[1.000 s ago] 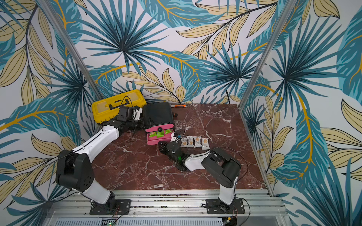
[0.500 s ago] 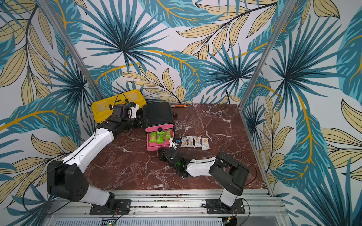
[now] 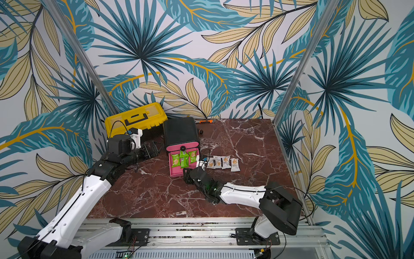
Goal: Take the cookies out of the drawer
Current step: Open the drawer in the storage box.
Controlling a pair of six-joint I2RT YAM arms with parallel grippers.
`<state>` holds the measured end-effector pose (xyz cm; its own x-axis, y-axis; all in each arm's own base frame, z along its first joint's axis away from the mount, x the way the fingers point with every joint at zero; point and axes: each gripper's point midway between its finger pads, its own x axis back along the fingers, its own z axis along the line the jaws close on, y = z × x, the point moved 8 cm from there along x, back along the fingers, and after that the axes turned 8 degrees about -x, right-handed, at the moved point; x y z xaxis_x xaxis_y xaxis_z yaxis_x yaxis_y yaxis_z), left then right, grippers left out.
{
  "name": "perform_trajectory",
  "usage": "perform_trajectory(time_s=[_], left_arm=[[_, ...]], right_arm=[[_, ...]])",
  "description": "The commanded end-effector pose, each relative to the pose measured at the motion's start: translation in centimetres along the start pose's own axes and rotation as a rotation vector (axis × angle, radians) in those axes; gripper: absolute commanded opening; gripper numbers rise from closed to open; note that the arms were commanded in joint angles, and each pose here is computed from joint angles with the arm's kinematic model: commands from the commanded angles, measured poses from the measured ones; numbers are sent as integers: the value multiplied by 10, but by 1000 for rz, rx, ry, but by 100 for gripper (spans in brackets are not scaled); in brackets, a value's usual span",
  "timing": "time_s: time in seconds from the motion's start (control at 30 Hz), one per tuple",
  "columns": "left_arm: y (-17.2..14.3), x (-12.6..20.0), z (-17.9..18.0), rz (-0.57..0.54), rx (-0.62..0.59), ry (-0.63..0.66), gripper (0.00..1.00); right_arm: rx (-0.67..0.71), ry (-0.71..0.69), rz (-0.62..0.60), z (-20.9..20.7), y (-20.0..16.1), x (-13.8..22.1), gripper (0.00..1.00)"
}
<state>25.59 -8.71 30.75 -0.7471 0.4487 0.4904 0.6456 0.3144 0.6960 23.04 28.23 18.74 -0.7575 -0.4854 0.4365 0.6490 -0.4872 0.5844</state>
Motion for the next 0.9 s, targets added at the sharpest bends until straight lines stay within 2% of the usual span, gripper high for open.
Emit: perform_trajectory(time_s=[0.0, 0.2, 0.5, 0.7, 0.87], left_arm=[[-24, 6, 12, 19, 67, 38, 100], [-59, 8, 28, 65, 134, 48, 100], [-92, 9, 42, 122, 189, 60, 100], [-106, 11, 45, 142, 220, 54, 100], [-115, 10, 47, 154, 228, 57, 100]], right_arm=[[158, -114, 25, 1, 7, 9, 60], [331, -226, 173, 20, 2, -15, 70], [339, -262, 211, 18, -10, -45, 70], [383, -355, 255, 2, -18, -54, 70], [401, -381, 281, -5, -22, -61, 70]])
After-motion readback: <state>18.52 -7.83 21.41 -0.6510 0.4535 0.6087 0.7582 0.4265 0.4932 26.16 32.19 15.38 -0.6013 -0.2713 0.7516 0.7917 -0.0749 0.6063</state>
